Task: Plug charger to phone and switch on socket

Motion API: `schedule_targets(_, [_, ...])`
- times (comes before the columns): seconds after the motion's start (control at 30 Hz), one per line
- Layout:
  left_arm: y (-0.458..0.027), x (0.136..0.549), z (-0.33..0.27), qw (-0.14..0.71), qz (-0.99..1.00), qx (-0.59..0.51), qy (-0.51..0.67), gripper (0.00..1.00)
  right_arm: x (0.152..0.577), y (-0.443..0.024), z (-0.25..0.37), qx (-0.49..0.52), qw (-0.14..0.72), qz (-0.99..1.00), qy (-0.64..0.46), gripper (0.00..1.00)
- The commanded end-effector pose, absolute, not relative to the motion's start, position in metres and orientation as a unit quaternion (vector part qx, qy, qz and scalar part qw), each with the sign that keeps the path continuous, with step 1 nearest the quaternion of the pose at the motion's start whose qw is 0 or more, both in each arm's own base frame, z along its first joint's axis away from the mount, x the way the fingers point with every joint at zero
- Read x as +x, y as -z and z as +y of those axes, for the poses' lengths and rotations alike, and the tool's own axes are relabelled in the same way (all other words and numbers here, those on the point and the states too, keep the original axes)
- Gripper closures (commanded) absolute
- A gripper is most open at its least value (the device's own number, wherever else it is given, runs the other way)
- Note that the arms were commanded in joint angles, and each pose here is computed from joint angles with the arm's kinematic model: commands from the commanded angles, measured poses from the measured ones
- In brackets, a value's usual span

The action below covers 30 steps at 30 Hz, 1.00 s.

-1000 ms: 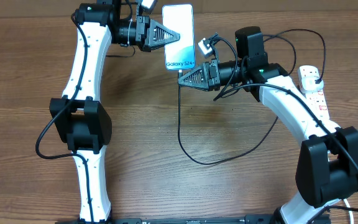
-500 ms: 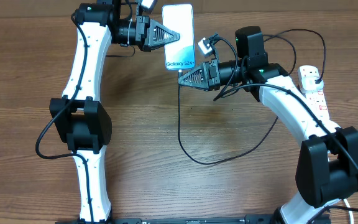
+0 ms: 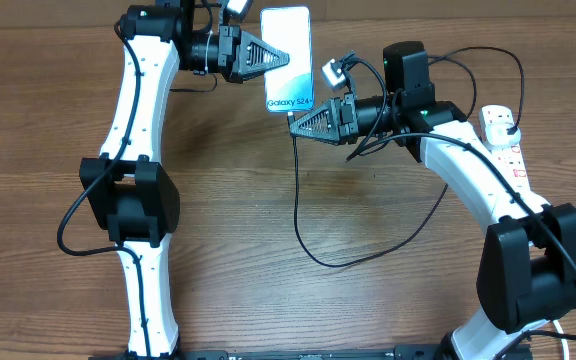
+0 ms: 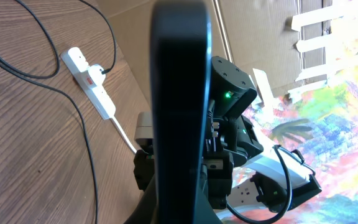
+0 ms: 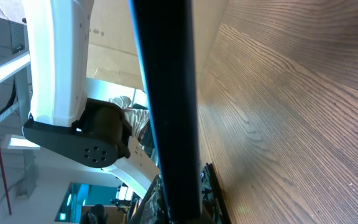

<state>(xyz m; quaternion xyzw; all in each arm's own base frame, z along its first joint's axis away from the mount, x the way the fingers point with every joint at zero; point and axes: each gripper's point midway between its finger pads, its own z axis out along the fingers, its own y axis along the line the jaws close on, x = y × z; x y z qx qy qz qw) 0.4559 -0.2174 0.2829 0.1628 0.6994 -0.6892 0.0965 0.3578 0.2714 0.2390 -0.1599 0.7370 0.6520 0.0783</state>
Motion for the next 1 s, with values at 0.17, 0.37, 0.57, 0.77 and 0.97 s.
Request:
schedule_targets(0.17, [-0.3131,0.4423,-0.2223,0.112,0.677,0.189,0.702,0.96,0.3662,-0.2447,0.2639,-0.158,0.102,0.74,-0.646,0.96])
schedule_targets(0.37, [-0.3131,0.4439,-0.2197,0.107,0.679,0.181,0.703,0.96,0.3662,-0.2447,0.2639,-0.157,0.101,0.74,-0.646,0.96])
schedule_targets(0.57, [-0.3133,0.4445,-0.2194,0.11,0.679,0.183,0.702,0.96,0.3665,-0.2451,0.2639,-0.158,0.103,0.739,-0.646,0.96])
schedule_targets(0.77, [-0.3133,0.4445,-0.2194,0.11,0.679,0.183,0.702,0.96,0.3677,-0.2468,0.2642,-0.156,0.103,0.738,-0.648,0.96])
schedule_targets(0.97, [-0.3133,0.4445,-0.2194,0.1,0.681,0.174,0.704,0.96,0.3698,-0.25,0.2648,-0.154,0.105,0.737,-0.65,0.96])
